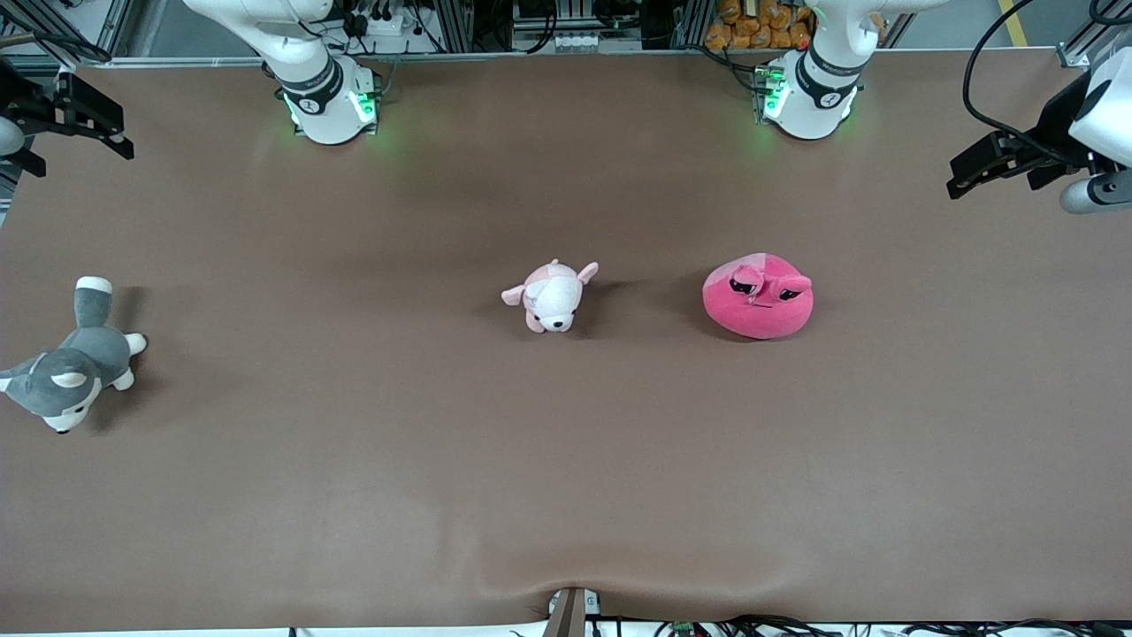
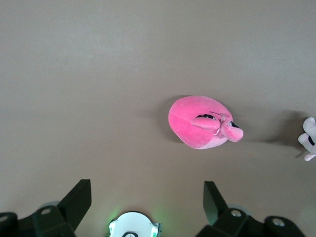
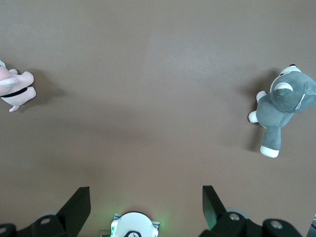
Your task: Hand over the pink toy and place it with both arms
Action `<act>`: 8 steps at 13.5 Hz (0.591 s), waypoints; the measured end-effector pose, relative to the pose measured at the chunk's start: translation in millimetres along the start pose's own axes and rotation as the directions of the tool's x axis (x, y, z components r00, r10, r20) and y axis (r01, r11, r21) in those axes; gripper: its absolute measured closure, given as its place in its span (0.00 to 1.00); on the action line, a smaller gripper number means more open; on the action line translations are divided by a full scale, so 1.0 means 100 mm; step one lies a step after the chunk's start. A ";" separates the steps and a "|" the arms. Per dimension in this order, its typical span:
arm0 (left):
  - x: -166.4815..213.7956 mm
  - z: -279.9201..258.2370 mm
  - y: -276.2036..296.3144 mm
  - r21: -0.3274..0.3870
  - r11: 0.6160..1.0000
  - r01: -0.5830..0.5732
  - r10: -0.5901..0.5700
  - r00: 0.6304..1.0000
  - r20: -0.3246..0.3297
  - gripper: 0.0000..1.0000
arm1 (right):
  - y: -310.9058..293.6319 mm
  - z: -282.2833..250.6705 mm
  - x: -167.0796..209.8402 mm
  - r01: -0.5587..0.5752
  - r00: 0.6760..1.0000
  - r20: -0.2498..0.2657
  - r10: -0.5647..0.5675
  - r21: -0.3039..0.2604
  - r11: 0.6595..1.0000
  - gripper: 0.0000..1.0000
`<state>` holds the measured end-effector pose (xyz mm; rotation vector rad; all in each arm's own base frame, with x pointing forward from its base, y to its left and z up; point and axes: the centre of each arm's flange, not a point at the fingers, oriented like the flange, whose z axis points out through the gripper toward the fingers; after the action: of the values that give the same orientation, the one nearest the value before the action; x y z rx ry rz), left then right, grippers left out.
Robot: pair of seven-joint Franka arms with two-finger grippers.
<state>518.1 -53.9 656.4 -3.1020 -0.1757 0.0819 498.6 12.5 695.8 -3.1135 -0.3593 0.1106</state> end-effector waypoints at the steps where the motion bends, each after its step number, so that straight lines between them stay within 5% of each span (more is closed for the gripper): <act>1: 0.00 0.00 0.01 0.000 1.000 -0.003 0.003 1.000 -0.001 0.00 | 0.00 0.00 0.00 0.000 1.000 0.000 0.000 0.000 1.000 0.00; 8: 0.00 -0.03 0.00 0.028 1.000 -0.008 0.008 1.000 -0.012 0.00 | 0.01 0.00 0.00 -0.002 1.000 0.000 0.002 0.001 1.000 0.00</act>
<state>518.1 -53.5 659.0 -3.0748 -0.1608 0.0659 498.6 11.6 695.7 -3.1132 -0.3565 0.1111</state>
